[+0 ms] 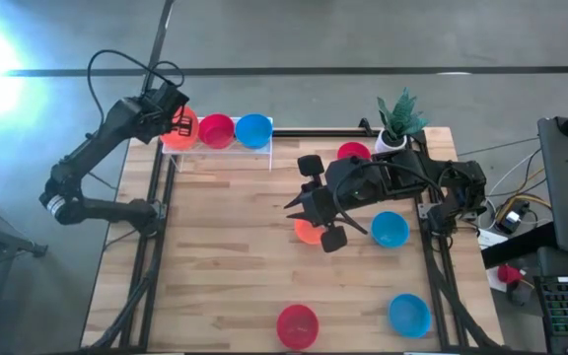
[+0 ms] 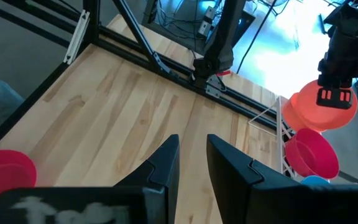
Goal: Pick & Place Mini bowls
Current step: Stack the bottom orange bowl on top of the orange bowl on the shelf
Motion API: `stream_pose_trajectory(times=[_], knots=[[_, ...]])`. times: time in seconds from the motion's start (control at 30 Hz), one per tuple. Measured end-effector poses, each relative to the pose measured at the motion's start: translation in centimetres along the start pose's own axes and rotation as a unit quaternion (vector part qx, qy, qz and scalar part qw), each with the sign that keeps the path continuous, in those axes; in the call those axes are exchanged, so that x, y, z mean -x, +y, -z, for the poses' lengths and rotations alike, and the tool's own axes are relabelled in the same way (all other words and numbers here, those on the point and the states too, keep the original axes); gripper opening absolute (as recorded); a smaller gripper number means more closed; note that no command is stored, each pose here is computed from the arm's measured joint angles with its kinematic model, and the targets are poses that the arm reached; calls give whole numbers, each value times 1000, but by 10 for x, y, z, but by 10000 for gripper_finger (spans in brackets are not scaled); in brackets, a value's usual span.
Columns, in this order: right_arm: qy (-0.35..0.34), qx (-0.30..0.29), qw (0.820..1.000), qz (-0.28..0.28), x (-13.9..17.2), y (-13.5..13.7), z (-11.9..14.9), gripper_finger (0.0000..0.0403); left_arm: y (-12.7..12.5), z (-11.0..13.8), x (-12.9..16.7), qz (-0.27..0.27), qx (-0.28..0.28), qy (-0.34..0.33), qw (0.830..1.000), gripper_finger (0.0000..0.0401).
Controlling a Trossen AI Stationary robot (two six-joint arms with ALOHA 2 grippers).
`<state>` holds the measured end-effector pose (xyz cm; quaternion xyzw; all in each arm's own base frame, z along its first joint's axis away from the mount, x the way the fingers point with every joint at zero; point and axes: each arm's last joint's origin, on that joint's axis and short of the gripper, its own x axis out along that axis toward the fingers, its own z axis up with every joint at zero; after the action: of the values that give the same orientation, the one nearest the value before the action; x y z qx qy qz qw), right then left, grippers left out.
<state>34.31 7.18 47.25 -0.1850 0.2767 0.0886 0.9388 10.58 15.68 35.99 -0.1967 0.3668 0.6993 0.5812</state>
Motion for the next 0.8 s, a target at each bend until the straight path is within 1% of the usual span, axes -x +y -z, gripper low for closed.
stream_pose_trajectory(times=[0.33, 0.5, 0.8], knots=[[0, 0, 1000, 0, 0, 0, 0, 79, -3, -1, -4, -4, 17, 4, 1000, 14], [0, 0, 1000, 0, 0, 0, 0, 79, -5, -2, -6, -15, 27, 2, 1000, 14], [0, 2, 1000, 0, 0, 0, 0, 79, -5, -2, -6, -15, 28, 3, 999, 14]])
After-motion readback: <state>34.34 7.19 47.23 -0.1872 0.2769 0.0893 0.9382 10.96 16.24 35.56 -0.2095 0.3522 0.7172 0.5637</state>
